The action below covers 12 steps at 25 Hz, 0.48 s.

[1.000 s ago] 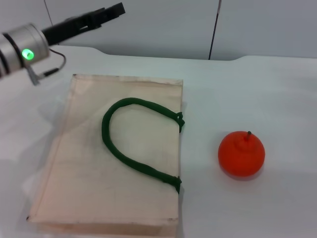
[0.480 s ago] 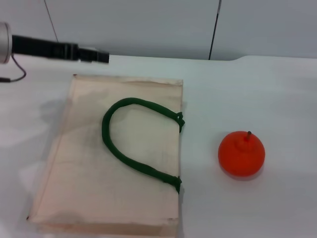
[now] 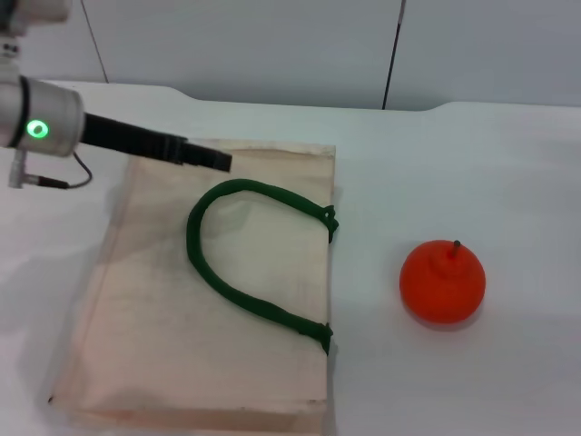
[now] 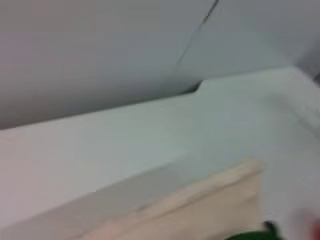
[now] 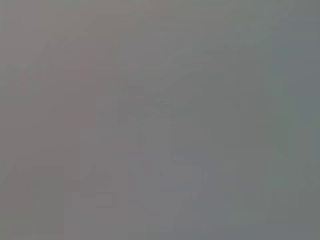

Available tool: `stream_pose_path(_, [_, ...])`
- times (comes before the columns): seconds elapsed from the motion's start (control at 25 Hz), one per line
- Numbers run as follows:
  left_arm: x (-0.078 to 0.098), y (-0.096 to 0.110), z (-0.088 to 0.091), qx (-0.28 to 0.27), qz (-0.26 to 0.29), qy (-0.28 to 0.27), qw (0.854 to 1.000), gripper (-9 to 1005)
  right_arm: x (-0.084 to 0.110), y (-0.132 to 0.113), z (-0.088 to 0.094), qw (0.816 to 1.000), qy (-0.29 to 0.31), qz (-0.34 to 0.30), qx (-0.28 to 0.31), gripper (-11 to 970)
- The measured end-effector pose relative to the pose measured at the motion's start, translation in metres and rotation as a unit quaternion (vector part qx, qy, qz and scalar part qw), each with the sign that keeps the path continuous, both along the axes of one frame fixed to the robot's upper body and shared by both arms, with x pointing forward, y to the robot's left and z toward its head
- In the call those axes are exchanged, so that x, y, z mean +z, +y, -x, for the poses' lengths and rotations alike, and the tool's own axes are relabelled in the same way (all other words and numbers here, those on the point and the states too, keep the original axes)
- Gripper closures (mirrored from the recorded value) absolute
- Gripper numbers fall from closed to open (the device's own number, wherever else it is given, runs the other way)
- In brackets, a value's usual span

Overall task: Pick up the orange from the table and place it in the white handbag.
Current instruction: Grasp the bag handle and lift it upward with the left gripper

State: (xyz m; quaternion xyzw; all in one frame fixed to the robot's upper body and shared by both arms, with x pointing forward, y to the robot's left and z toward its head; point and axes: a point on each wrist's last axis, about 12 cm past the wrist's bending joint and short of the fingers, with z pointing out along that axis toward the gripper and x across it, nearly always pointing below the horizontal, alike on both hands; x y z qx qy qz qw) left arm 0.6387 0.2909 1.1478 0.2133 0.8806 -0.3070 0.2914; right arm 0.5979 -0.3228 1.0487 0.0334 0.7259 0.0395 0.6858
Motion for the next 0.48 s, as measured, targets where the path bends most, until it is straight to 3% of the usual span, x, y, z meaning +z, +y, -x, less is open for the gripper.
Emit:
stream_pose_path(0.32, [-0.024,-0.022,-0.006,0.010,-0.070,0.002,0.998,270,0.000,0.000,0.000,1.000,0.000,0.000,0.000,75])
stream_pose_path(0.48, [-0.029,-0.035,-0.008,-0.003,-0.065,0.002,0.998,272,0.000,0.000,0.000,1.000,0.000,0.000,0.000,76])
